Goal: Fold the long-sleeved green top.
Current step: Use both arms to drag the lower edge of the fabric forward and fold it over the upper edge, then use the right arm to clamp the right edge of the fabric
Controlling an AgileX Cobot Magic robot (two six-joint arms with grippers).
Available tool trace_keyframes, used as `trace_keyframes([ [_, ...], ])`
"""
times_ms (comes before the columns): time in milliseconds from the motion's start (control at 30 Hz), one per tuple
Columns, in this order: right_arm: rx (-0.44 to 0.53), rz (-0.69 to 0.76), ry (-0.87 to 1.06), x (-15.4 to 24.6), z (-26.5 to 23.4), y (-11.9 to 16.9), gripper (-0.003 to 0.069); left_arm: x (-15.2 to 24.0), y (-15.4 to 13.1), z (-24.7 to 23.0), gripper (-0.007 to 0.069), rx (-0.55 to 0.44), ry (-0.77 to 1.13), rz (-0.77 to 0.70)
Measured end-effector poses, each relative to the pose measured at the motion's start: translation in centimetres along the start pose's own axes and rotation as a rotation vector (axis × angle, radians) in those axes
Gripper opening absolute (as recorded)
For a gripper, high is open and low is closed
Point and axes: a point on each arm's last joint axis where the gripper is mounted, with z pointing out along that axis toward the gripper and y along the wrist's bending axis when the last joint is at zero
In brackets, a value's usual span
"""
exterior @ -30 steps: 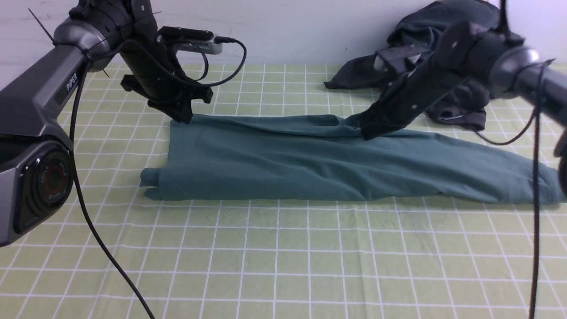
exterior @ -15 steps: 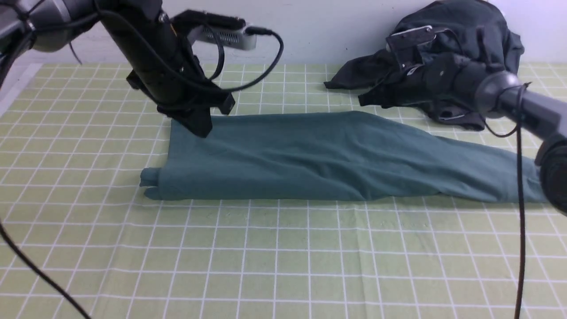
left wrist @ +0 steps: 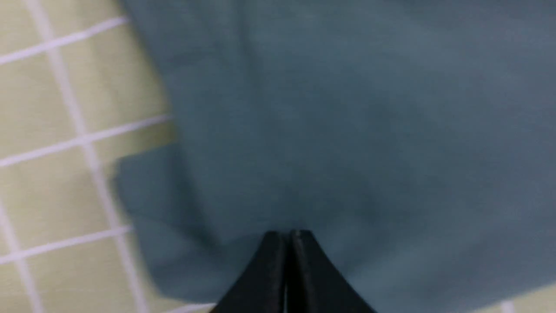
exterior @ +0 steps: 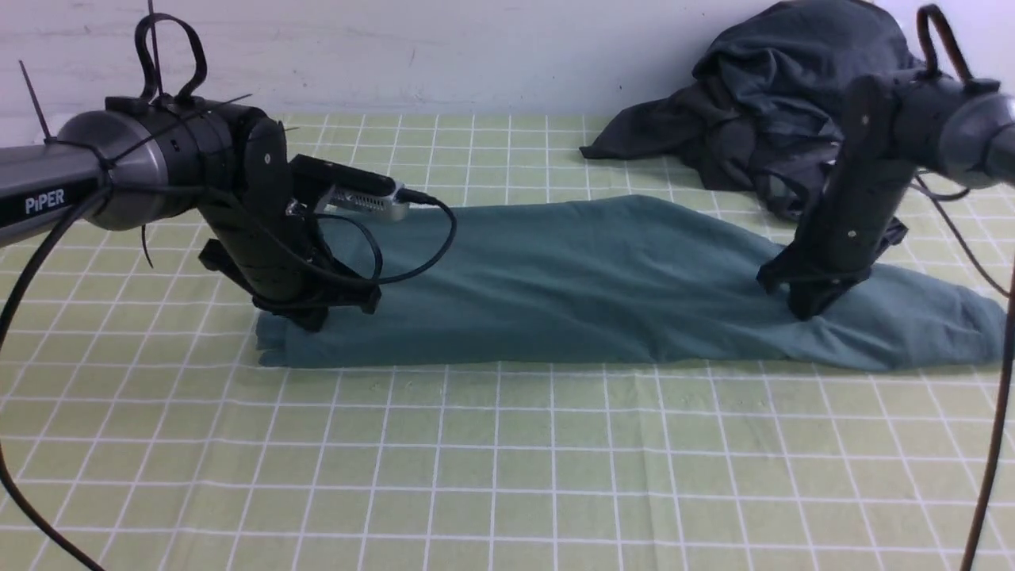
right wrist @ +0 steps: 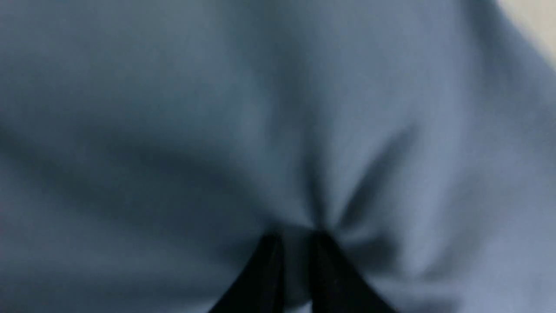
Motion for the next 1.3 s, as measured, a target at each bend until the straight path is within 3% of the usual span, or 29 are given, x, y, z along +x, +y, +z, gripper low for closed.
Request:
trace_keyframes([
  [100, 0.078, 0.047, 0.007, 0.6, 0.2, -2.3, 0.0094, 0.0, 0.3, 0.2, -0.0003, -0.025, 0.006, 0.012],
  [167, 0.190, 0.107, -0.041, 1.1, -0.2, -5.2, 0.0095, 0.2, 0.5, 0.9, -0.0003, -0.041, 0.022, 0.025],
  [267, 0.236, 0.157, -0.097, 1.6, -2.0, -7.2, 0.0095, 0.3, 0.6, 1.2, -0.0003, -0.051, 0.032, 0.037],
  [400, 0.217, 0.214, -0.209, 2.0, -7.0, -7.8, 0.0095, 0.3, 0.7, -0.2, -0.0003, -0.067, 0.028, 0.046],
  [567, 0.122, 0.323, -0.297, 3.9, -11.8, -8.5, 0.0111, 0.4, 0.9, -7.3, -0.0003, -0.060, -0.095, -0.013],
  [733, 0.022, 0.484, -0.168, 8.4, -8.1, -12.4, 0.0286, 5.2, -0.8, -18.4, -0.0003, 0.035, -0.399, -0.069],
  [867, 0.015, 0.565, -0.142, 10.7, -4.2, -14.3, 0.0434, 10.6, -1.3, -21.2, -0.0003, 0.064, -0.503, -0.089],
  [967, 0.018, 0.596, -0.155, 11.0, -2.0, -15.1, 0.0473, 13.6, -1.4, -20.3, -0.0003, 0.052, -0.466, -0.080],
  [1133, -0.002, 0.623, -0.171, 10.5, 0.6, -15.2, 0.0435, 17.1, -1.4, -18.0, -0.0003, 0.019, -0.322, -0.049],
  [1300, -0.038, 0.626, -0.193, 10.2, 1.4, -15.0, 0.0211, 20.4, -0.9, -15.0, -0.0003, -0.068, -0.146, -0.030],
])
